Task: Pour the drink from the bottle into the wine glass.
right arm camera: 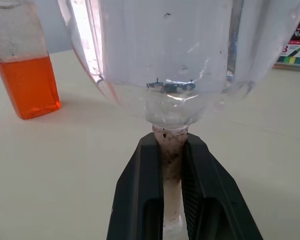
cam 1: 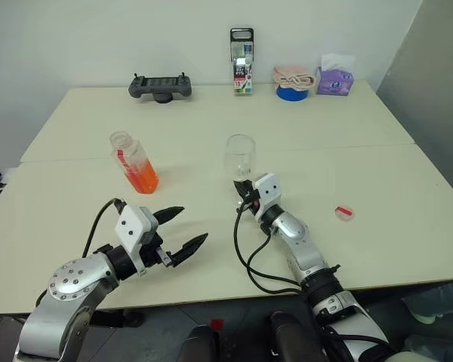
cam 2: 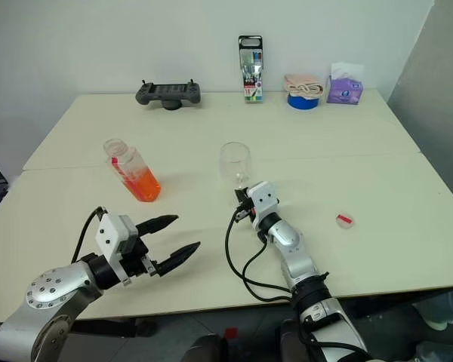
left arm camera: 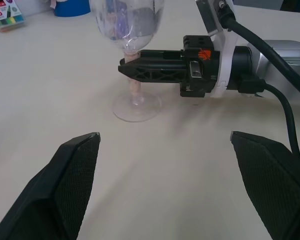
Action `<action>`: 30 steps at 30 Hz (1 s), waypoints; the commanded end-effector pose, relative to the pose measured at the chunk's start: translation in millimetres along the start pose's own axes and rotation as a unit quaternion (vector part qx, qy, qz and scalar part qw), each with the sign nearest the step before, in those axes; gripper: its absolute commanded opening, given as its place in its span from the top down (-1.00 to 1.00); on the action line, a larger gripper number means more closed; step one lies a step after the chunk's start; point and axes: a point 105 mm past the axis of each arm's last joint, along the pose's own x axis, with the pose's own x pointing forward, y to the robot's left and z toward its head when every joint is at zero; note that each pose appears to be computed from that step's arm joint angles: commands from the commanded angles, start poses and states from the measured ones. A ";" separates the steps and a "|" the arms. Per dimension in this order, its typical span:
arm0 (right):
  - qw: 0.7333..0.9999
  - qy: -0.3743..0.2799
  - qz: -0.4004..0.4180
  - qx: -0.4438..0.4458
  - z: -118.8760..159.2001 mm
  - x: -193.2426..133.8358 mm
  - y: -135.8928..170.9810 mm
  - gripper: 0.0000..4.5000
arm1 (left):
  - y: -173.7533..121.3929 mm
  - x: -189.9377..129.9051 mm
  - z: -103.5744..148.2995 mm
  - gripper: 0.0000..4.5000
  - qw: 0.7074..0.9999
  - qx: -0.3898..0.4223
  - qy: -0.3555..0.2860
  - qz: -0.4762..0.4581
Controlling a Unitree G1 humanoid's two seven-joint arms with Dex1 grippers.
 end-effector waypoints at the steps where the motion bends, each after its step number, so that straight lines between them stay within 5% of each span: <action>1: 1.000 0.009 0.013 -0.011 -1.9 -1.6 4.5 0.60 | 1.6 2.3 4.8 -0.97 1.000 0.013 -0.013 0.001; 10: 0.999 0.021 0.025 -0.027 -1.0 -12.7 0.6 -0.68 | 20.4 0.9 -4.2 -0.97 0.998 0.005 -0.025 0.063; 19: 0.987 0.097 0.114 -0.063 23.6 -95.3 -21.1 -0.68 | 64.9 -23.4 -22.3 -0.97 0.965 0.022 -0.051 0.257; 25: 0.960 0.149 0.224 -0.079 107.2 -137.4 -53.1 -0.68 | 92.0 -35.3 -7.4 -0.97 0.936 0.037 -0.085 0.338; 30: 0.954 0.080 0.279 -0.079 188.5 -115.3 -53.6 -0.68 | 112.9 -33.5 9.2 -0.97 0.929 0.044 -0.102 0.352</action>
